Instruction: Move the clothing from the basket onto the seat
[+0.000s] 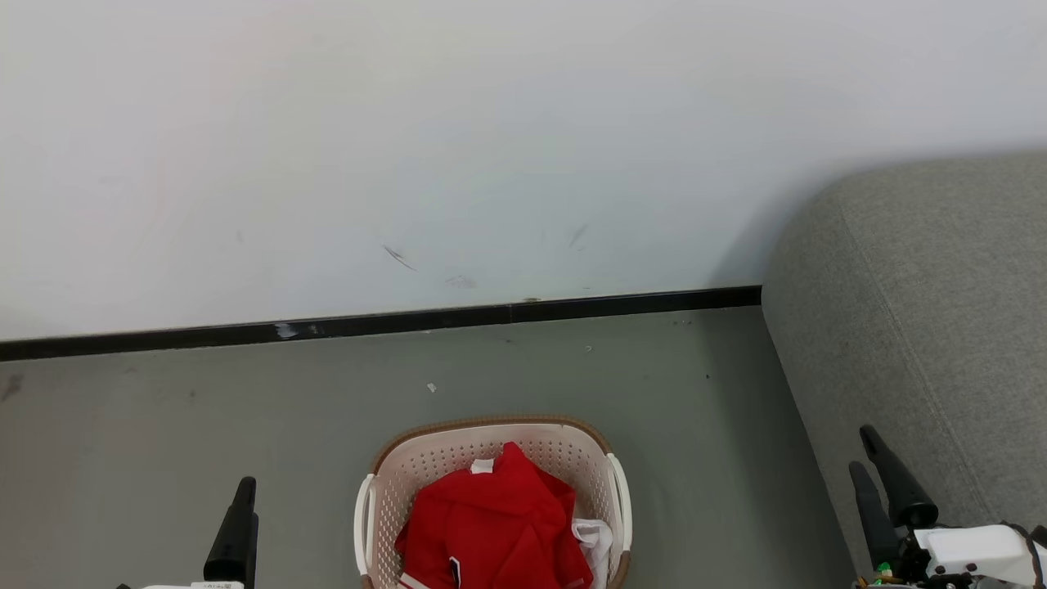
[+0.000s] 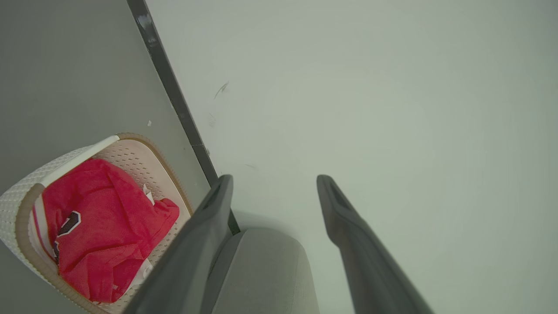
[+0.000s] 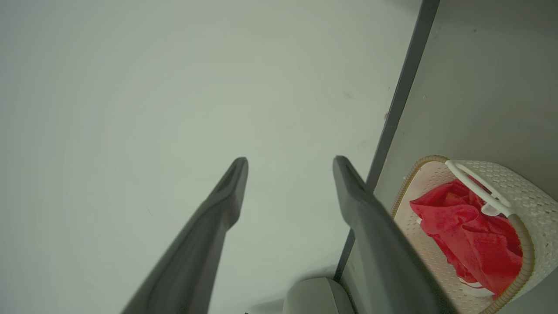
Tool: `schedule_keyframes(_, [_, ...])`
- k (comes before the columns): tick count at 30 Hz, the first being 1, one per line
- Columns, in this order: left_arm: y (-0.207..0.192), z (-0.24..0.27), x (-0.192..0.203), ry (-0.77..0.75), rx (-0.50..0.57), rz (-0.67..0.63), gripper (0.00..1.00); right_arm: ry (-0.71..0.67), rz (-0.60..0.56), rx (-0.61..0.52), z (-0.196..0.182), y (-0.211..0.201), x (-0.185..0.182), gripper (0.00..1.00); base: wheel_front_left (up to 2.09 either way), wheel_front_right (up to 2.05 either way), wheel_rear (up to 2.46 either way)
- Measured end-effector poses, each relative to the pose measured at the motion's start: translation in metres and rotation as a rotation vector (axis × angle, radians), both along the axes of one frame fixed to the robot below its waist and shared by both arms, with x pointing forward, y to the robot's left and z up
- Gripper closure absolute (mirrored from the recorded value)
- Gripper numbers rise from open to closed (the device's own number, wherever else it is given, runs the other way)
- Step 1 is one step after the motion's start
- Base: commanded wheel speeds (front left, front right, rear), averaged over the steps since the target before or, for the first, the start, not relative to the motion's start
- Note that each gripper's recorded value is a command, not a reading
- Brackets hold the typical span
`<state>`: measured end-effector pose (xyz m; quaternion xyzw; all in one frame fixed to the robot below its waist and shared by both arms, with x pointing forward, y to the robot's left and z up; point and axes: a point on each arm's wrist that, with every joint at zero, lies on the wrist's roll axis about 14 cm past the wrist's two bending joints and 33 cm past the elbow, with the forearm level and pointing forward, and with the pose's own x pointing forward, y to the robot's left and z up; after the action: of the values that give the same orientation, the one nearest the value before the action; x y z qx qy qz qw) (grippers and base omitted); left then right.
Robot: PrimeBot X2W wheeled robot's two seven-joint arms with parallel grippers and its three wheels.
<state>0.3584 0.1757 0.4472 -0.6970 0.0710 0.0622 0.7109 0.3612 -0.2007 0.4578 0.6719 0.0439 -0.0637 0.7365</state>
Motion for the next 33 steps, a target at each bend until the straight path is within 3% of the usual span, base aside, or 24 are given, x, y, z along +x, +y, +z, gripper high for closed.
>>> schedule_keyframes(15, [0.005,0.001,0.003,-0.003,0.214,-0.033,0.00,-0.009,0.056,-0.344,0.009,-0.012,0.005,0.00,0.00,0.00,0.00])
schedule_keyframes(28, [0.004,0.008,0.007,-0.022,0.529,-0.093,0.00,-0.020,0.100,-0.669,0.014,-0.006,0.006,0.00,0.00,0.00,0.00])
schedule_keyframes(33, [0.001,0.011,0.007,-0.032,0.606,-0.100,0.00,-0.025,0.109,-0.760,0.015,-0.004,0.004,0.00,0.00,0.00,0.00])
